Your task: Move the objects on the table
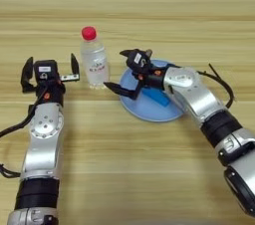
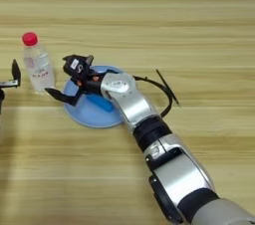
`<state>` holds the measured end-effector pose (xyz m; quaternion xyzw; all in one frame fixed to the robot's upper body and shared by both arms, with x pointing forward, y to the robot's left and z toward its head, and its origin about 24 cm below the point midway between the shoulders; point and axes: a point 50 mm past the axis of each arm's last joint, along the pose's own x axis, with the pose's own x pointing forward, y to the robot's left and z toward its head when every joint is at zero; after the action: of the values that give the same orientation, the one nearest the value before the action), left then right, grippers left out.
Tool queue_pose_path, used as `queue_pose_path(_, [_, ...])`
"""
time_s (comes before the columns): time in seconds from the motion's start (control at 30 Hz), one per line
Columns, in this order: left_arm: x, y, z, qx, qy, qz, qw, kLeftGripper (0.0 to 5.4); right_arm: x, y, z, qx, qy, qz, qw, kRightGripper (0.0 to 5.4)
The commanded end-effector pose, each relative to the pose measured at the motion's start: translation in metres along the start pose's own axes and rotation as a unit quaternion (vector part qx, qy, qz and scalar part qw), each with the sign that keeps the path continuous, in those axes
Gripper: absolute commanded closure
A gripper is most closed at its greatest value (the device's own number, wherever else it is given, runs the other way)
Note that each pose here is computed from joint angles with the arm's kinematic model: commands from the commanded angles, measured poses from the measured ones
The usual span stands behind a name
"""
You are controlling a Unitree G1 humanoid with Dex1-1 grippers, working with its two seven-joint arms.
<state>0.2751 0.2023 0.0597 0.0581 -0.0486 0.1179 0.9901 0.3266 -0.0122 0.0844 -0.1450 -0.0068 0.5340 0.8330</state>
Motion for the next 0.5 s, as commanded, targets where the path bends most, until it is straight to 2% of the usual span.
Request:
queue_pose_path(0.03, [-0.001,-0.002,0.001,0.005,0.0,0.0,1.0,0.0,0.012,-0.003,0.011,-0.019,-0.008,0.01,1.0,0.03])
queue_pose_path(0.5, [-0.001,-0.003,0.0,0.004,0.001,0.0,1.0,0.0,0.032,-0.006,0.017,-0.029,-0.012,0.01,0.999,0.03])
